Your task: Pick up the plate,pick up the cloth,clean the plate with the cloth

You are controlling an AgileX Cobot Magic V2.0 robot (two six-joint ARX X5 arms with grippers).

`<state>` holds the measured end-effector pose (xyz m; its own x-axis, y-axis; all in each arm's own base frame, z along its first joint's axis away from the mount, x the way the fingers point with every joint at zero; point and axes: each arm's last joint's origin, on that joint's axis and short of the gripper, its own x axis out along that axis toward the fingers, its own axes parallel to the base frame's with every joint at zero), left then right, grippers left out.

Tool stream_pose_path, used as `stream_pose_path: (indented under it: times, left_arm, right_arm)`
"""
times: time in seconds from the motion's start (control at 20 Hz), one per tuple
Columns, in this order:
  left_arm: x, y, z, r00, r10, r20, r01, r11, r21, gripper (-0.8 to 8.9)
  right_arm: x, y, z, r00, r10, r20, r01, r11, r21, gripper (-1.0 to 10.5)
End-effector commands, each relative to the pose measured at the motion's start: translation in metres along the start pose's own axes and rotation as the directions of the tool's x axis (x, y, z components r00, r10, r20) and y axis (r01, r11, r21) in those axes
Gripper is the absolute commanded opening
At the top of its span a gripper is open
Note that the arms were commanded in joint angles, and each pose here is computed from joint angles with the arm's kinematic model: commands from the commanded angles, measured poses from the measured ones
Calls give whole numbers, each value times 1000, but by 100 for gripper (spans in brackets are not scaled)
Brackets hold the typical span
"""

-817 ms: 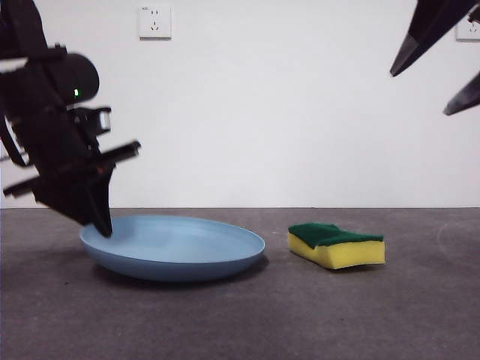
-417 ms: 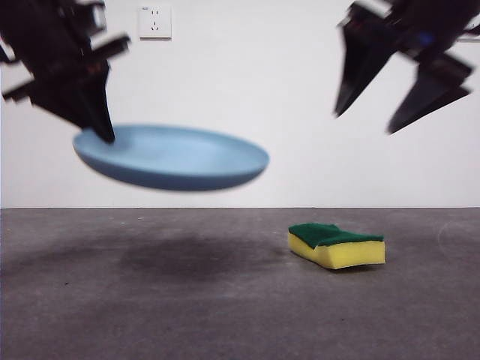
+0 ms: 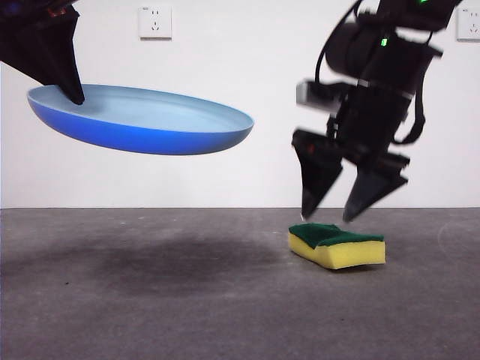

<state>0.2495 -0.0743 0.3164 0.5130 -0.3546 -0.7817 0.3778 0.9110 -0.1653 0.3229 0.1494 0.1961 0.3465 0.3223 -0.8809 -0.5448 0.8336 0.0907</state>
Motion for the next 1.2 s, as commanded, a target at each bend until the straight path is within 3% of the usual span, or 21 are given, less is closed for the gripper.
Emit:
stream_pose_path:
  times: [0.05,0.4,0.65,0.9,1.05,1.2]
  left_arm:
    - [1,-1,1,1000,-4,13,4,1000,14,-8]
    - [2,0,4,999,-3,44,2,1000,20,-8]
    - [18,5,10,997,71,39,-72,997,16,-8]
    - [63,12,10,995,68,-70,-68,998,-1,-8]
    - [92,6,10,994,37,-107,-39,999,-17,-8]
    - [111,-14,12,991,-94,-94,92,995,-28,-8]
  right_arm:
    - [19,-2,-4,999,3,-50,-3,1000,-1,305]
    - [37,-2,-10,994,6,-111,-5,1000,2,-16]
    - [33,-3,-11,991,-35,-127,36,999,3,-17]
    - [-16,8,2,999,-42,21,42,999,-1,-17]
    - [-52,21,8,989,-35,141,37,999,-13,-17]
    - [-68,42,13,974,13,227,0,998,-59,-17]
